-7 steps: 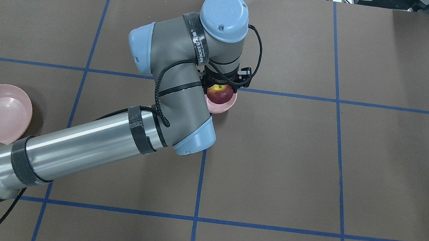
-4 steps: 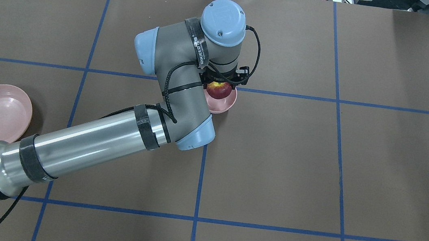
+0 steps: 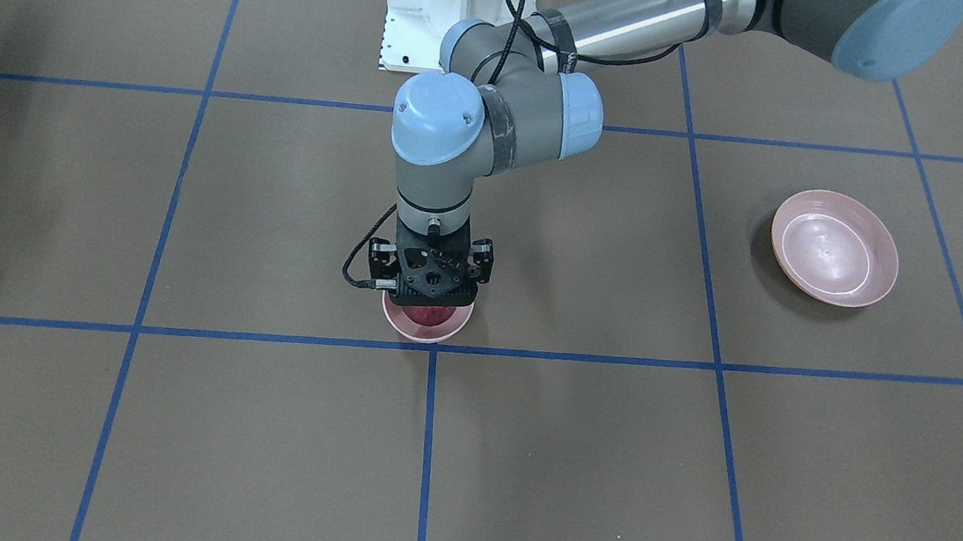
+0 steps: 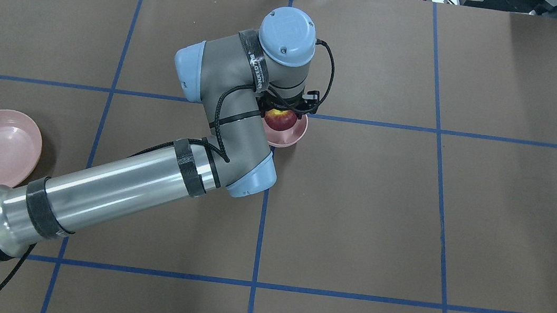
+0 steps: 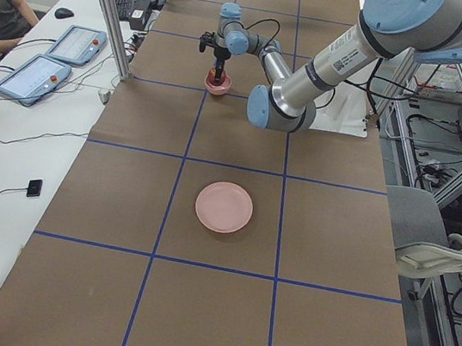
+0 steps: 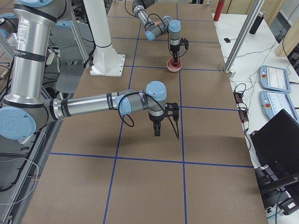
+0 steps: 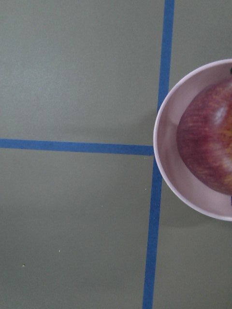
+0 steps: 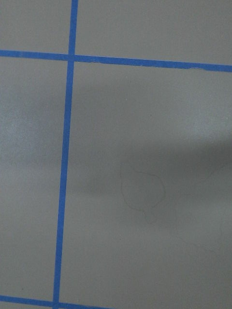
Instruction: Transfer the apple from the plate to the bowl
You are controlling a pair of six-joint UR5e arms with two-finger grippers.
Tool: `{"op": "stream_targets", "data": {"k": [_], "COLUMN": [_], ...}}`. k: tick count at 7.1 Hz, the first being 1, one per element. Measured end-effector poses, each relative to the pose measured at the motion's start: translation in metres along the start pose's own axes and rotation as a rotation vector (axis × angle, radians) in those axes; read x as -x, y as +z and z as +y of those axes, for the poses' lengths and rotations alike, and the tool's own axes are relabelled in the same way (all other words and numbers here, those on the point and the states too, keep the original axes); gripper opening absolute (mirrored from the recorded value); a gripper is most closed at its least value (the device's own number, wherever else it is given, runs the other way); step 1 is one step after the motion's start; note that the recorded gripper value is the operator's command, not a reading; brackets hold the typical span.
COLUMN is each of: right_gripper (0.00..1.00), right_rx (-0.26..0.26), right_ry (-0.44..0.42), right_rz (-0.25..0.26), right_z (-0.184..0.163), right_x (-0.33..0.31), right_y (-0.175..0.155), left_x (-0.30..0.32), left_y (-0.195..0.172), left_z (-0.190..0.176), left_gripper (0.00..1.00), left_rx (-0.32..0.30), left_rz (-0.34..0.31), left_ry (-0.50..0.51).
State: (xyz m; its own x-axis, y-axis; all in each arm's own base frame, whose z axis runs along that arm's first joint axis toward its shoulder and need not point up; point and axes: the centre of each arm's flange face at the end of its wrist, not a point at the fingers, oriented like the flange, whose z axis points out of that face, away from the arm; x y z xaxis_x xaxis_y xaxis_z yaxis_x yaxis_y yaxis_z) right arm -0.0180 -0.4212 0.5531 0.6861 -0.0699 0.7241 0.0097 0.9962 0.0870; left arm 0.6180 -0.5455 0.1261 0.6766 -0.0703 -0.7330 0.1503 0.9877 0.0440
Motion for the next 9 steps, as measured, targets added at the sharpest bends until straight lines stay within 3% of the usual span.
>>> {"op": "stream_targets", "data": {"k": [4, 5, 7, 9], "right_gripper": [1.0, 1.0, 1.0, 1.0], "right_rx": [0.004, 0.004, -0.002, -0.008], "right_ry": [0.007, 0.009, 0.009, 0.005], "right_rz": [0.001, 0.001, 0.001, 0.0], "right_z": [0.0, 0.0, -0.005, -0.007], "right_x": [-0.002, -0.002, 0.001, 0.003], "right_y": [0.002, 0.002, 0.001, -0.001], "left_x": [0.011, 0.045, 0.194, 0.36], "left_y": [-0.016, -0.029, -0.07, -0.113], "left_z": [0.005, 0.02, 0.076, 0.096], "left_gripper": [0.98, 0.98, 0.98, 0.98], "left_rx": [0.001, 0.008, 0.006, -0.008], "left_rz": [0.023, 0.036, 0.037, -0.069], "left_ry": [0.002, 0.007, 0.105, 0.286]}}
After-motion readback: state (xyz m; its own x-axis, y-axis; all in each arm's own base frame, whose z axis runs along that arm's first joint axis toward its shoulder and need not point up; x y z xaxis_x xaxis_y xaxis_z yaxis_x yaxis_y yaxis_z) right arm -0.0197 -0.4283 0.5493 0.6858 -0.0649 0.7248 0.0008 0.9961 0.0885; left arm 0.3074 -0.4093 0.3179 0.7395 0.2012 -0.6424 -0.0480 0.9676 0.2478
